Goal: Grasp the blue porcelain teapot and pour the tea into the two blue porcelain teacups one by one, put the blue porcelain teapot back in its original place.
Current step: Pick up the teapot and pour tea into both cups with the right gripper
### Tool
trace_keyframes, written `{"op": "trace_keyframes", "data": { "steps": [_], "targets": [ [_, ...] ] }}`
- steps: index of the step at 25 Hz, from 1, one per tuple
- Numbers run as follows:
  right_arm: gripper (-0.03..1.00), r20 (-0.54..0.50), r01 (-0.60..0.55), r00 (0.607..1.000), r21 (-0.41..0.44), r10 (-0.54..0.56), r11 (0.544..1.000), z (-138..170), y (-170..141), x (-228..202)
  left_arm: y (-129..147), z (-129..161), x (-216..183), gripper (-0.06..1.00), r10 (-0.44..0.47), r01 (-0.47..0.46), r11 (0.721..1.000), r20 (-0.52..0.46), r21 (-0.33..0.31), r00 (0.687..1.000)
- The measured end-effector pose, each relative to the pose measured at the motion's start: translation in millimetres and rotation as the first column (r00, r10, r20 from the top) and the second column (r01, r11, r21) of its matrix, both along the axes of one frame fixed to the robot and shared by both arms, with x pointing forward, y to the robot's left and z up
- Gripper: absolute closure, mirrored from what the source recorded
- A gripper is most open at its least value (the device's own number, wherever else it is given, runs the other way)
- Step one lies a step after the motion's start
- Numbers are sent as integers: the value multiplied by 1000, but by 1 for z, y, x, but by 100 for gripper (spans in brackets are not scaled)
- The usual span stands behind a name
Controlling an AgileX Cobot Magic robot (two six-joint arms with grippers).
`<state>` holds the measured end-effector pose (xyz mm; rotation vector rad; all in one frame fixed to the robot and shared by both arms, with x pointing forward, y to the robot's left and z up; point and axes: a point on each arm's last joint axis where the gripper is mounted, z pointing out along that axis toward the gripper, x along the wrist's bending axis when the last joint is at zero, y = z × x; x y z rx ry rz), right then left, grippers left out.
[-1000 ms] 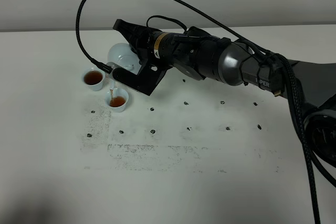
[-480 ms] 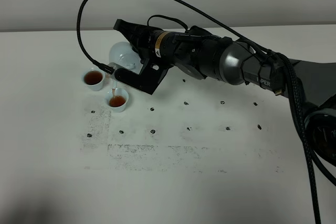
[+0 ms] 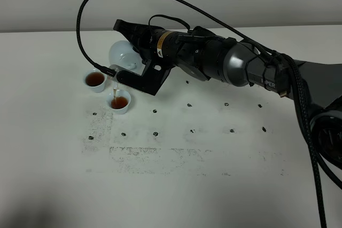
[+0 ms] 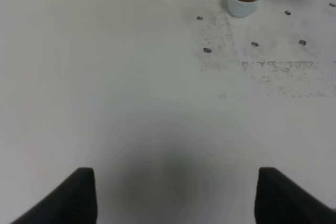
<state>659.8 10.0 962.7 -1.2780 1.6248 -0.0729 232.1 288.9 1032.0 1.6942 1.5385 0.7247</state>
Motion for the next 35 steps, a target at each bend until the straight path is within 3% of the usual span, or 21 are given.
{"op": "trace_keyframes", "data": {
  "steps": [35],
  "targets": [
    [92, 31, -23, 999, -32, 24, 999, 1, -1, 1, 0, 0, 0, 34, 0, 0, 1000, 0, 0, 1000]
  ]
}}
